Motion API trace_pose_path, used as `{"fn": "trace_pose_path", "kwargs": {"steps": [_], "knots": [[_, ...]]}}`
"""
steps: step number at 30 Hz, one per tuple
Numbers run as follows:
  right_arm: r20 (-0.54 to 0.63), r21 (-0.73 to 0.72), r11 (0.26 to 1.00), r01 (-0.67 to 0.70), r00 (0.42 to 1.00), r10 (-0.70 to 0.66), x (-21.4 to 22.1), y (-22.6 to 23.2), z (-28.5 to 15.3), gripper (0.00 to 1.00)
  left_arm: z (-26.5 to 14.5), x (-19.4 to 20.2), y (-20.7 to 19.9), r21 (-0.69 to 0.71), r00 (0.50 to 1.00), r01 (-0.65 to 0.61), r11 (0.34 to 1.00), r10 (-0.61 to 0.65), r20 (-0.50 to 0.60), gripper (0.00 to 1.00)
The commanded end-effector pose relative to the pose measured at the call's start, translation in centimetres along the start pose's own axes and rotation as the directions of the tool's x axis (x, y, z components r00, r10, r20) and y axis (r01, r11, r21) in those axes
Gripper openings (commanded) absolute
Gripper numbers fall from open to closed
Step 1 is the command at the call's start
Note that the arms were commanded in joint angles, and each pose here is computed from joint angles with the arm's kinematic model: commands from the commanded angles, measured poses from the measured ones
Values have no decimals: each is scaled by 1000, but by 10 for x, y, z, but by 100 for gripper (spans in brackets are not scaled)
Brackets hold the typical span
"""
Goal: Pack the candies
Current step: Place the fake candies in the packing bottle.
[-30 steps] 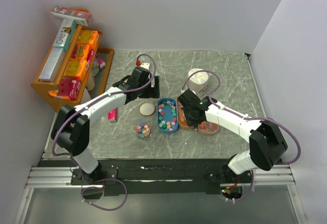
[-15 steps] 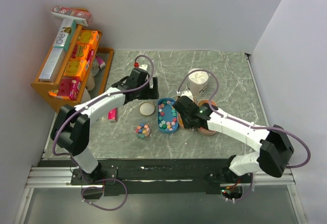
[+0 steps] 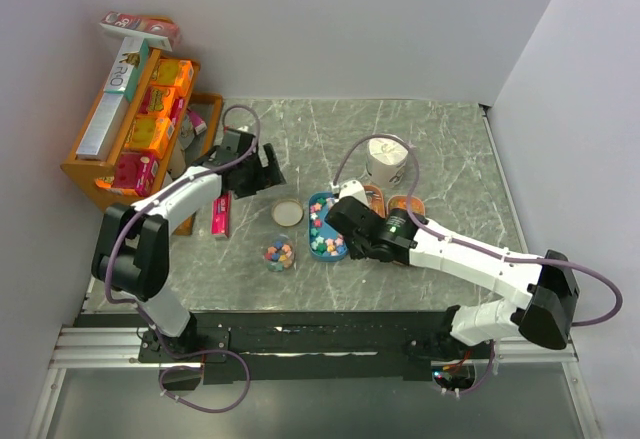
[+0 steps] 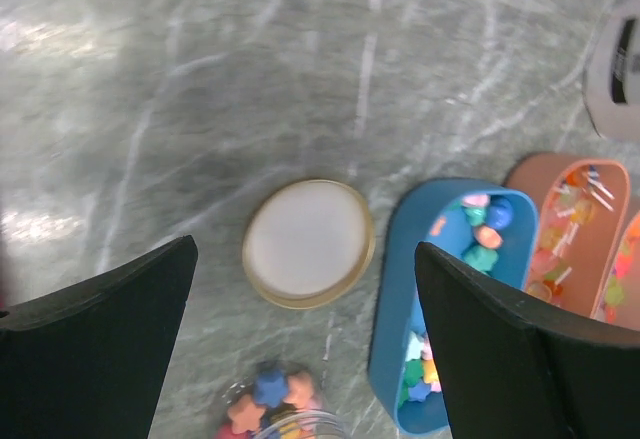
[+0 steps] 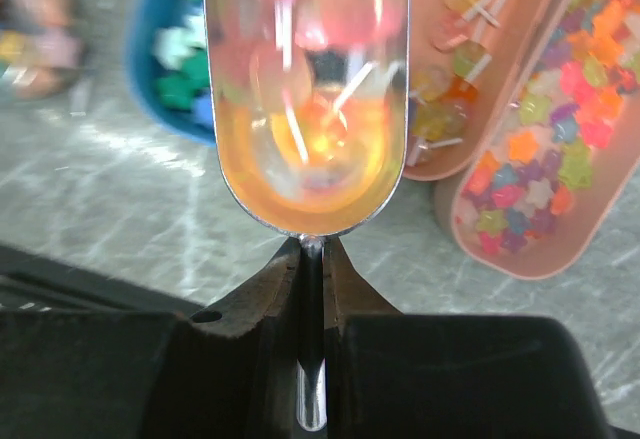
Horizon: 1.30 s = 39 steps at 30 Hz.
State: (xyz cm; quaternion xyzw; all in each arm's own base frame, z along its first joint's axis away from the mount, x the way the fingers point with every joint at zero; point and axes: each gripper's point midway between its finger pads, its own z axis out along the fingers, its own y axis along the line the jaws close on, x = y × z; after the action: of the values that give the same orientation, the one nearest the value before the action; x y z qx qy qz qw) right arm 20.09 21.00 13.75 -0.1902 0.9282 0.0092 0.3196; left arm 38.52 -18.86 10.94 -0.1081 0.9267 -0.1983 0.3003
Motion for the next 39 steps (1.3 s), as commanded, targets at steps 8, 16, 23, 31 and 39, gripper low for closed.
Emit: {"fn": "trace_pose_path", "kwargs": {"steps": [8, 16, 23, 31, 39], "knots": [[61, -160, 983, 86, 995, -77, -29, 71, -36, 0, -23, 10, 40, -52, 986, 161, 986, -163, -29, 96], [-90, -318, 934, 161, 976, -199, -8, 120, -46, 0, -39, 21, 57, -112, 985, 169, 979, -171, -7, 97], [-200, -345, 922, 173, 947, -252, 6, 129, -48, 0, -36, 29, 59, -104, 985, 168, 980, -172, -24, 96], [-288, -345, 918, 196, 908, -303, 23, 128, -49, 0, -29, 37, 59, -81, 987, 149, 986, -154, -54, 97], [-364, -287, 933, 216, 877, -315, 15, 130, -48, 0, -27, 39, 57, -67, 986, 153, 986, -157, -62, 96]]}}
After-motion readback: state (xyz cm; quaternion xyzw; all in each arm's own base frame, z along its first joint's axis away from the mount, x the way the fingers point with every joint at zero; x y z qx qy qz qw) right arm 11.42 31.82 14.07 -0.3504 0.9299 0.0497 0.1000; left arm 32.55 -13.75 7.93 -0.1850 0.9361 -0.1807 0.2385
